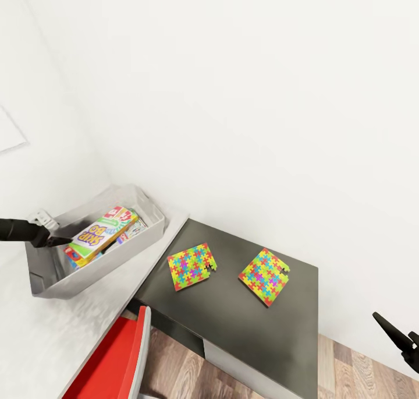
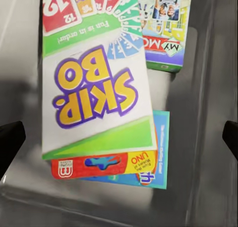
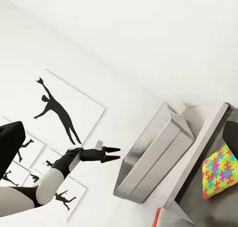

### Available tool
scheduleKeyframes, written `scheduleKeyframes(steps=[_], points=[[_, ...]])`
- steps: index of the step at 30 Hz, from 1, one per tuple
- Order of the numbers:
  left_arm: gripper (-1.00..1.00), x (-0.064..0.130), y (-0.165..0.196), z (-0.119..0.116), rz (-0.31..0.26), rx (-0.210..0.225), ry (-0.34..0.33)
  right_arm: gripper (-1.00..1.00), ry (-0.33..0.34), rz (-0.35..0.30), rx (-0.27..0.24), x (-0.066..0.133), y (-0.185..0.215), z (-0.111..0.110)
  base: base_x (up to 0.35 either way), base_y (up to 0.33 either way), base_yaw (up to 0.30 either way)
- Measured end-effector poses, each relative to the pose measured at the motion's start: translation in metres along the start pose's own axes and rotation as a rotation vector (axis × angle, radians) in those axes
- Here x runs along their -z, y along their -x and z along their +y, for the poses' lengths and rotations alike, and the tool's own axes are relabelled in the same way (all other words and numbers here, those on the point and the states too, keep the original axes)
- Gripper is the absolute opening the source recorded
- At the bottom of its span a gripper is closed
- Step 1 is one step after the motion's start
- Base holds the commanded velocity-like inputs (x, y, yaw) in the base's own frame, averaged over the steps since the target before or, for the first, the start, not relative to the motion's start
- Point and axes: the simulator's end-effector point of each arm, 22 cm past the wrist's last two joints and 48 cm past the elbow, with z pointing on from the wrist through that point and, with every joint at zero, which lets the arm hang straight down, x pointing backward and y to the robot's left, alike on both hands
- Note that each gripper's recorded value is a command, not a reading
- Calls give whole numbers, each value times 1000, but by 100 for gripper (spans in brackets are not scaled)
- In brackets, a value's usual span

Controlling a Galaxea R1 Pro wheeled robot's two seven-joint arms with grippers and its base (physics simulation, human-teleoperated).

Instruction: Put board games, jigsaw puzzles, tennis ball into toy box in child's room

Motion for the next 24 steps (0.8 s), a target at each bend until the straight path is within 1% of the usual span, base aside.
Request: scheduleKeyframes(steps=[3,7,9,15,18,24], points=[[100,1,0,-8,-1,1,-36,100,0,0,0,0,0,0,0,0,0],[100,5,0,-23,-1,3,-112,100,0,-1,0,0,0,0,0,0,0],[100,6,-1,-28,0,4,-135,100,0,-1,0,0,0,0,0,0,0],[100,10,0,-27,-11,11,-138,100,0,0,0,0,0,0,0,0,0],[100,20,5,-18,-53,35,-116,100,0,-1,0,0,0,0,0,0,0],[100,29,13,-10,-97,51,-94,100,0,-2,0,0,0,0,0,0,0]])
